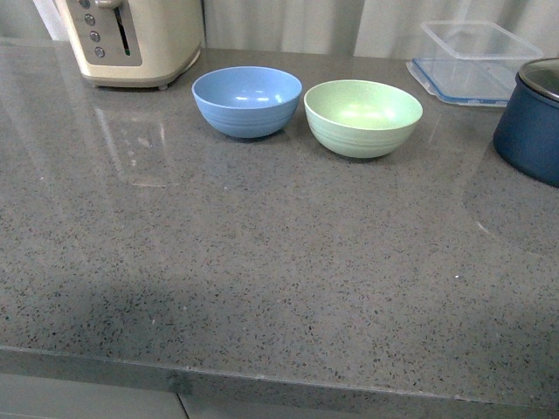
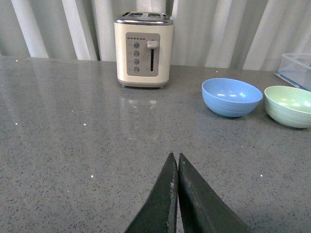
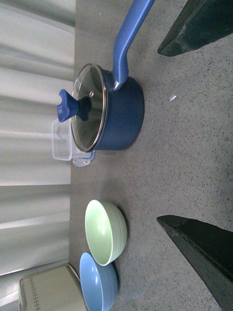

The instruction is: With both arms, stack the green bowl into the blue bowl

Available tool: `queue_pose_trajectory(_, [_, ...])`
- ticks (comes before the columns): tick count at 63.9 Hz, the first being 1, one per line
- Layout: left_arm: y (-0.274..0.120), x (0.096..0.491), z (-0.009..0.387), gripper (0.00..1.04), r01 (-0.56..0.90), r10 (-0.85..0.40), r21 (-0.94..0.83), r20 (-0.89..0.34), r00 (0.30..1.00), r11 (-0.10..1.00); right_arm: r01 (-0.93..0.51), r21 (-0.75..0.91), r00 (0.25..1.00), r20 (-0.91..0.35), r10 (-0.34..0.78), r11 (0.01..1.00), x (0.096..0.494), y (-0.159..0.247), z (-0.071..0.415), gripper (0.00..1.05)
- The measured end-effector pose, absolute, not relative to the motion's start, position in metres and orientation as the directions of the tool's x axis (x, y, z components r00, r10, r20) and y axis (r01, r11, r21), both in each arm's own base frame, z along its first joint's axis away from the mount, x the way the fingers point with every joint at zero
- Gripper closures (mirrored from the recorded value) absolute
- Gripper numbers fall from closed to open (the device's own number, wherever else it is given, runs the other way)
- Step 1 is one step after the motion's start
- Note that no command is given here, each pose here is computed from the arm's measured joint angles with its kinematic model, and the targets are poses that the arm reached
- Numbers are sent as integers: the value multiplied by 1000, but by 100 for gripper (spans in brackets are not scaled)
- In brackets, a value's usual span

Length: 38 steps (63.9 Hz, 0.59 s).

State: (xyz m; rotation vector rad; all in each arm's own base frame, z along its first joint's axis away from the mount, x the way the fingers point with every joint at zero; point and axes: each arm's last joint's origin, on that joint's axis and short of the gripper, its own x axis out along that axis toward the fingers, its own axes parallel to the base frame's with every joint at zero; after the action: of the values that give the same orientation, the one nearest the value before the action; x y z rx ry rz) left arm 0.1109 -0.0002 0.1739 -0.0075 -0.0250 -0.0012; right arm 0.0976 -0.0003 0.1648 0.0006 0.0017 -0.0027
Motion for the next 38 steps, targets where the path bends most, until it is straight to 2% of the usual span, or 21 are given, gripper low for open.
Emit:
queue_pose_trajectory(13, [0,107,174,101,1,-1,-7,25,1000,1000,3,1,1000,-2,-3,1000,98,0,165,10])
queue_pose_trajectory(18, [0,100,169,101,1,-2,-7,-11,1000,1000,3,1,1000,-2,-3,1000,98,0,165,10])
queue_pose_trajectory(23, [0,97,171,101,2,-2,-7,21,1000,1000,3,1,1000,-1,-3,1000,98,0,165,10])
queue_pose_trajectory(38, [0,97,171,101,2,-2,-7,18,1000,1000,3,1,1000,-2,-3,1000,98,0,165,10])
